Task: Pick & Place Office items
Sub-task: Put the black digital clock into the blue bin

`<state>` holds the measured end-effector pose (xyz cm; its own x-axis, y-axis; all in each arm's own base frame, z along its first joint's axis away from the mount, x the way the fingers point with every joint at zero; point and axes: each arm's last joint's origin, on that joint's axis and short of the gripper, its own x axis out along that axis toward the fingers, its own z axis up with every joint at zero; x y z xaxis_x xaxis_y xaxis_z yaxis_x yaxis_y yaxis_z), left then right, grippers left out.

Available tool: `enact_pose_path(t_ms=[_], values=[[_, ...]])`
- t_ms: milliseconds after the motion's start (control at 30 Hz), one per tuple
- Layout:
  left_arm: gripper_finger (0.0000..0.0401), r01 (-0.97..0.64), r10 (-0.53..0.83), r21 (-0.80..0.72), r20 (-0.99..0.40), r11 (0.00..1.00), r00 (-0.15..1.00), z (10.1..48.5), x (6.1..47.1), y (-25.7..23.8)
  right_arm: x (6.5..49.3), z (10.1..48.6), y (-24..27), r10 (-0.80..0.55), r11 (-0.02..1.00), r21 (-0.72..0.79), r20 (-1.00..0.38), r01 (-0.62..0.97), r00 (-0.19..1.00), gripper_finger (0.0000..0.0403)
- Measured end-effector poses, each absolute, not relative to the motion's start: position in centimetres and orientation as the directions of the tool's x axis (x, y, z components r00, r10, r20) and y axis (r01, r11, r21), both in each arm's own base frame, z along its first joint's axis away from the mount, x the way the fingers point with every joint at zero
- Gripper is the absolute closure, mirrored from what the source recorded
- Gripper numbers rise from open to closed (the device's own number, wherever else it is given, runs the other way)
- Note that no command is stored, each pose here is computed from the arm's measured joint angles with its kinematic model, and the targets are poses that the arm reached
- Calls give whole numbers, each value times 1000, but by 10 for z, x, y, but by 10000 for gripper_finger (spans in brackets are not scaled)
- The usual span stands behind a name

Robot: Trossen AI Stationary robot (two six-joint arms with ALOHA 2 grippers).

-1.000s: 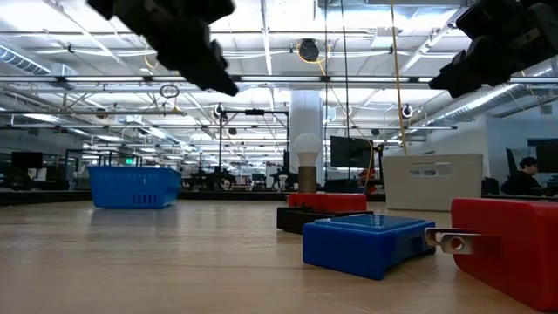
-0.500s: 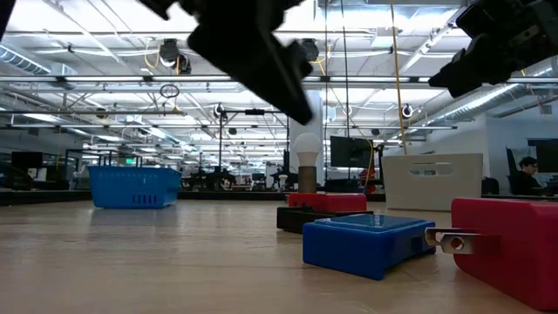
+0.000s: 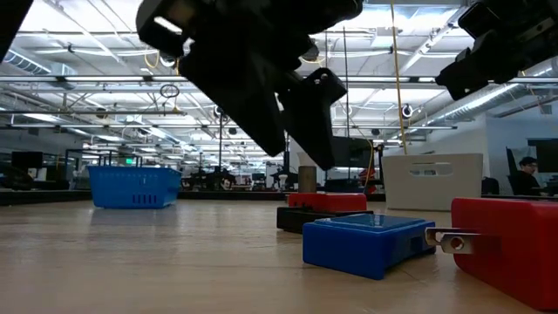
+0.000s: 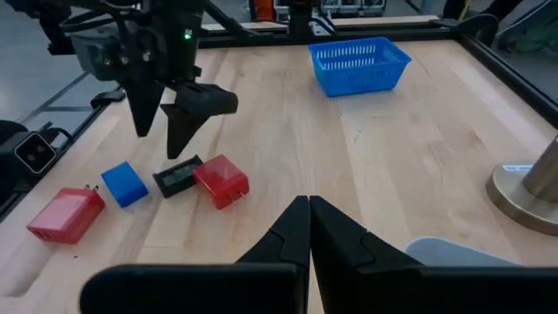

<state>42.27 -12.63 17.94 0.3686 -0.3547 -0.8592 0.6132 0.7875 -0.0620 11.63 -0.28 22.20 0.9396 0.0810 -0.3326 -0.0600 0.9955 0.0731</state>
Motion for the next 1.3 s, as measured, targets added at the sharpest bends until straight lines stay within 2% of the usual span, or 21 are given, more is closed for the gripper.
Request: enact_pose_path(t_ms=[167, 300, 700, 1067, 1167, 1300], values=[[106, 651, -394, -64, -839, 757, 376, 176, 428, -122, 116, 222, -3, 80, 996, 68, -331, -61, 940, 403], [114, 645, -420, -121, -844, 755, 333, 163, 431, -111, 116, 222, -3, 79, 996, 64, -330, -62, 941, 403], [116, 598, -382, -122, -863, 792, 331, 137, 442, -88, 116, 222, -3, 78, 996, 58, -334, -62, 939, 403], [118, 591, -362, -128, -884, 797, 296, 132, 440, -88, 116, 222, -3, 78, 997, 54, -332, -63, 940, 403], [144, 574, -360, -140, -887, 807, 290, 132, 439, -88, 116, 222, -3, 78, 997, 51, -330, -64, 941, 403], [218, 550, -354, -151, -892, 821, 283, 131, 439, -85, 116, 222, -3, 78, 997, 51, -331, -64, 940, 403]])
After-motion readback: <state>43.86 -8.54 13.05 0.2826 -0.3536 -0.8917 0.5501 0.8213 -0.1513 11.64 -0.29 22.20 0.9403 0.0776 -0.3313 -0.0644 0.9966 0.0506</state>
